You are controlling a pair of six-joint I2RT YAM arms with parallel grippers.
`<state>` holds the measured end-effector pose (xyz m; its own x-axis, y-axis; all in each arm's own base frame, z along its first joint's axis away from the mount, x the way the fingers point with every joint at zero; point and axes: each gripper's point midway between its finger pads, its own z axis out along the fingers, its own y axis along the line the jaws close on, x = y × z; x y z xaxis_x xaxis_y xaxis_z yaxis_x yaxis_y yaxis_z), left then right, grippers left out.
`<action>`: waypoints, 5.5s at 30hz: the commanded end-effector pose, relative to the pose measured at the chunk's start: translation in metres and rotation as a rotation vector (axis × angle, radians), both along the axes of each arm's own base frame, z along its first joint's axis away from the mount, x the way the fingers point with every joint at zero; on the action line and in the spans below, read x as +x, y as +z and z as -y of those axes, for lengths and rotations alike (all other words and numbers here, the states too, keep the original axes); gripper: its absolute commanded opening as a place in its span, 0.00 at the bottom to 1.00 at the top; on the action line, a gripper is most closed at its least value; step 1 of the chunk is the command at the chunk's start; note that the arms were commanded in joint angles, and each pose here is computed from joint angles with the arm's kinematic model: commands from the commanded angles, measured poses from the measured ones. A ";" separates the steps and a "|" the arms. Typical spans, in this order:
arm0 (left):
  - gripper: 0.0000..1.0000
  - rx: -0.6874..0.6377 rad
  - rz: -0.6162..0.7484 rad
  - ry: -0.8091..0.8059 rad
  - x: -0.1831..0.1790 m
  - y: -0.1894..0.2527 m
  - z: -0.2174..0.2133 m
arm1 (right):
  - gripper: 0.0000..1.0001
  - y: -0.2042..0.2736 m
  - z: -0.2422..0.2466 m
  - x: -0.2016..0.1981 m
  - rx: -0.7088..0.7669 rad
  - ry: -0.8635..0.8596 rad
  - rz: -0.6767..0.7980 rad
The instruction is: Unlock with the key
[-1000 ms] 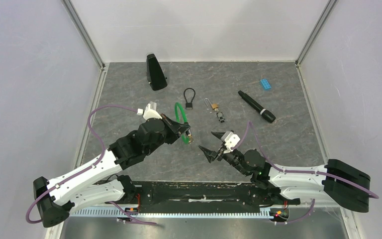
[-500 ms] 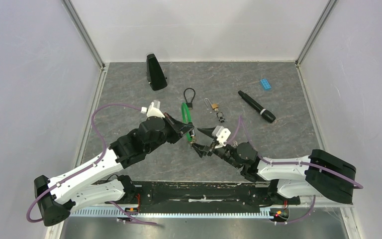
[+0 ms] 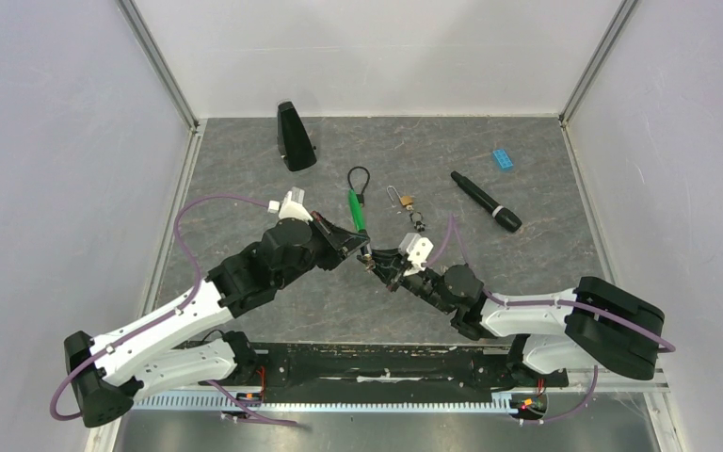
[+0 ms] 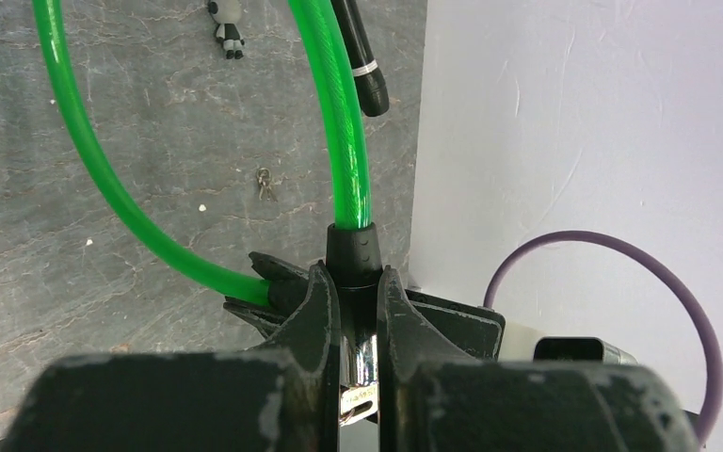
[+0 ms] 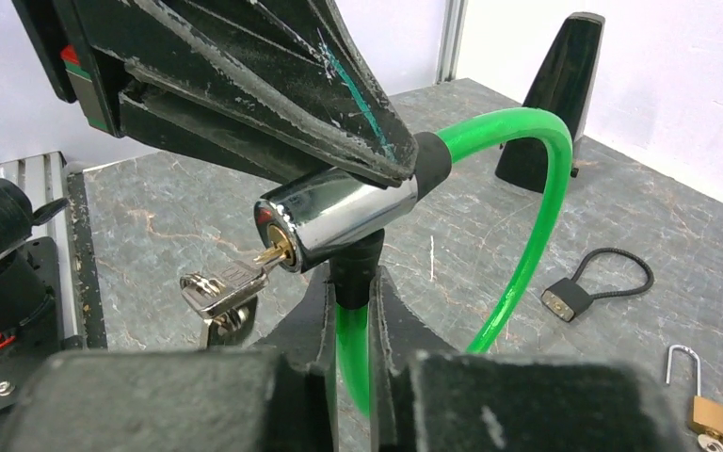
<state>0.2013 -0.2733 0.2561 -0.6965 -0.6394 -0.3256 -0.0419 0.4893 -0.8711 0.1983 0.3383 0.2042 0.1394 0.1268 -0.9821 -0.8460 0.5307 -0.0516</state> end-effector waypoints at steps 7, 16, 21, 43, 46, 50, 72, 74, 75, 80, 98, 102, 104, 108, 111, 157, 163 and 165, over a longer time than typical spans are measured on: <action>0.02 -0.207 0.243 0.073 0.014 0.110 -0.016 | 0.00 -0.029 0.004 -0.013 -0.050 0.048 -0.041; 0.02 -0.302 0.426 0.183 0.020 0.162 -0.051 | 0.00 -0.058 0.014 -0.020 -0.088 0.052 -0.110; 0.02 -0.351 0.503 0.202 0.015 0.182 -0.063 | 0.00 -0.072 0.019 -0.017 -0.133 0.027 -0.133; 0.78 0.075 0.216 0.026 0.015 0.069 -0.031 | 0.00 -0.035 0.029 -0.005 -0.211 -0.014 0.008; 0.83 0.185 0.152 -0.033 0.011 0.046 -0.028 | 0.00 -0.032 0.028 -0.004 -0.222 -0.008 0.022; 0.89 0.250 0.063 -0.145 0.001 0.015 -0.013 | 0.00 -0.036 0.026 -0.004 -0.264 0.005 0.041; 0.66 0.350 -0.176 -0.213 -0.001 -0.092 0.011 | 0.00 -0.052 0.011 -0.001 -0.513 0.021 0.161; 0.61 0.340 -0.182 -0.190 0.001 -0.096 0.010 | 0.00 -0.055 0.009 -0.002 -0.532 0.024 0.167; 0.58 0.339 -0.181 -0.182 0.002 -0.097 0.010 | 0.00 -0.056 0.009 -0.002 -0.541 0.023 0.171; 0.50 0.362 -0.181 -0.131 0.007 -0.105 0.001 | 0.00 -0.059 0.008 -0.003 -0.577 0.020 0.192; 0.36 0.295 -0.206 -0.174 -0.002 -0.114 0.010 | 0.00 -0.055 0.005 0.000 -0.574 0.010 0.198; 0.09 0.291 -0.210 -0.177 -0.005 -0.113 0.009 | 0.00 -0.057 0.009 0.002 -0.591 -0.005 0.205; 0.02 0.295 -0.207 -0.177 -0.005 -0.111 0.007 | 0.00 -0.060 0.012 0.003 -0.609 -0.015 0.211; 0.02 0.289 -0.201 -0.168 -0.004 -0.104 -0.005 | 0.00 -0.067 0.025 0.009 -0.670 -0.058 0.238; 0.02 0.307 -0.207 -0.166 -0.003 -0.099 -0.021 | 0.00 -0.070 0.035 0.015 -0.725 -0.098 0.263; 0.02 0.875 -0.155 0.509 0.096 -0.068 -0.254 | 0.98 -0.063 0.076 0.012 -0.401 -0.211 -0.155; 0.02 0.806 -0.176 0.590 0.126 -0.080 -0.285 | 0.98 -0.073 0.102 0.026 -0.387 -0.365 -0.225; 0.07 0.757 -0.186 0.609 0.132 -0.087 -0.292 | 0.98 -0.075 0.116 0.034 -0.365 -0.444 -0.257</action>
<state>0.3065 0.0068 0.1590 -0.4753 -0.5479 -0.6884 -0.5998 0.7742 -0.2021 0.2187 0.2456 0.1297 -0.0715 -0.3107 -0.9478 -0.6810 0.7095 -0.1812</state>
